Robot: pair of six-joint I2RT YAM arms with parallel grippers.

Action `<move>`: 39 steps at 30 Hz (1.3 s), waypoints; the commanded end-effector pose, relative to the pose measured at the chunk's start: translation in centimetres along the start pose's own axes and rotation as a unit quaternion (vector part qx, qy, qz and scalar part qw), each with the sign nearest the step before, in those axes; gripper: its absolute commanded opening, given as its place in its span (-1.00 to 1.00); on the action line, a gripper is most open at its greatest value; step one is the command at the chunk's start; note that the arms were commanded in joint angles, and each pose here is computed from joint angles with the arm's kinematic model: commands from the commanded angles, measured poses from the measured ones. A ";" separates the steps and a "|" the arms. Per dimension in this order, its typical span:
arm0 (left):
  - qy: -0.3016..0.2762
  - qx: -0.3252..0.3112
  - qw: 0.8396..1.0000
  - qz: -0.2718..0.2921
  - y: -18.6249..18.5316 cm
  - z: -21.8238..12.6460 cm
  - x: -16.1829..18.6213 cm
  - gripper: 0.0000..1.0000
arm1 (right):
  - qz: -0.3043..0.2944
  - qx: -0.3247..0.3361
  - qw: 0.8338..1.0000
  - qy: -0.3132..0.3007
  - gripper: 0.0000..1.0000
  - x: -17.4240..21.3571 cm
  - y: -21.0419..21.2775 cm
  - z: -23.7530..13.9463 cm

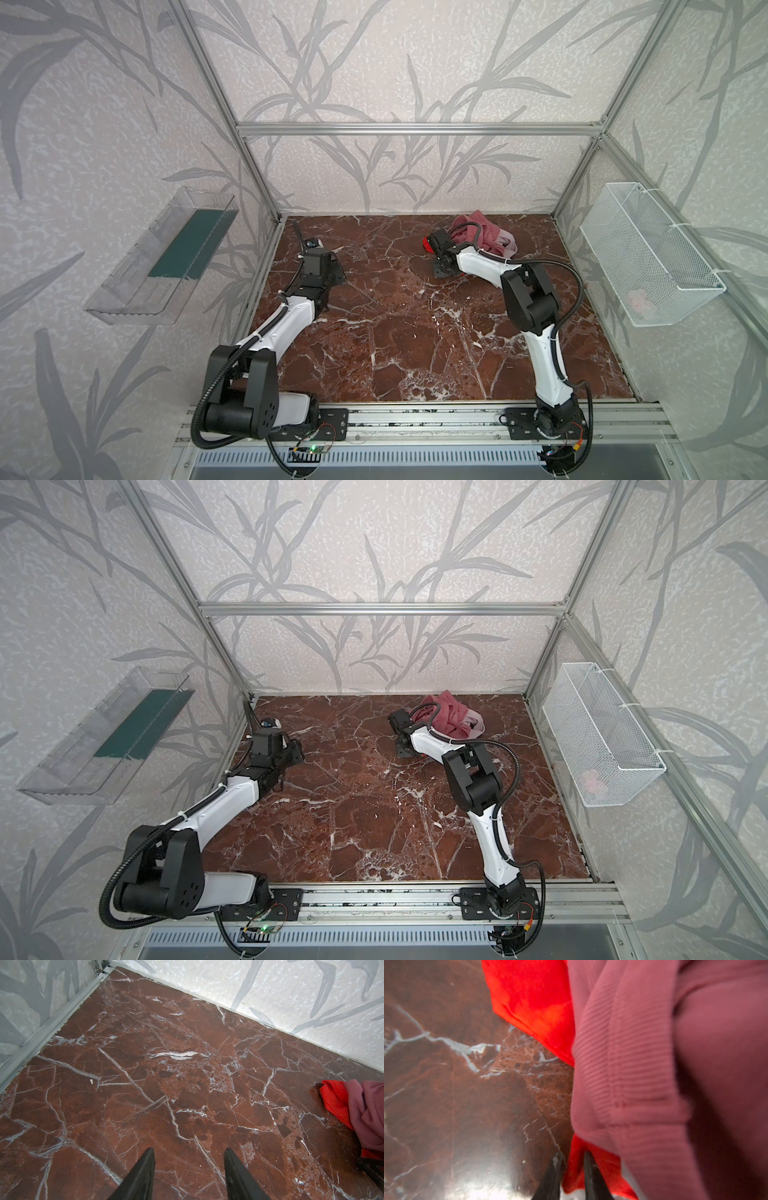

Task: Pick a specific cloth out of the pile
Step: 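Reach the right gripper to the pile and grasp the red shirt, then lift the red shirt with the right gripper and carry it toward the left arm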

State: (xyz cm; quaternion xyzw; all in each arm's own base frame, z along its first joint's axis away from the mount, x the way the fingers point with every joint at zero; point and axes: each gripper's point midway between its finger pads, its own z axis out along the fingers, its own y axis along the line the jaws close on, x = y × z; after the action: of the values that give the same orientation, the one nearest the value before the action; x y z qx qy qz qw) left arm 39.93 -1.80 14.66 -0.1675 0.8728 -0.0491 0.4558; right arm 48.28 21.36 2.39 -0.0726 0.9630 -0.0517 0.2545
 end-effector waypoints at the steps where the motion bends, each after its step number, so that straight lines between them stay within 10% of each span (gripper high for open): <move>1: -0.016 0.000 1.000 0.004 0.1 -0.6 -0.5 0.03 | -0.003 0.017 1.000 0.017 -0.57 0.6 -0.7 0.2; 9: -0.020 0.002 1.000 0.000 0.1 -0.7 -0.5 0.03 | -0.005 0.026 0.999 0.021 -1.00 0.4 -1.0 0.0; 39: -0.016 0.033 0.999 -0.034 -1.3 -3.2 -2.1 0.03 | 0.122 -0.112 0.967 -0.193 -1.00 -6.4 -8.5 -19.7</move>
State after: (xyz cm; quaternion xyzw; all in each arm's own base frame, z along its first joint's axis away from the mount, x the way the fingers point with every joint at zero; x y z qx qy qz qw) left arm 38.55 -2.33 16.22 -0.1785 0.8679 -0.0787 0.4569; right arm 45.06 15.55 20.29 0.0014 0.9133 0.0656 0.4021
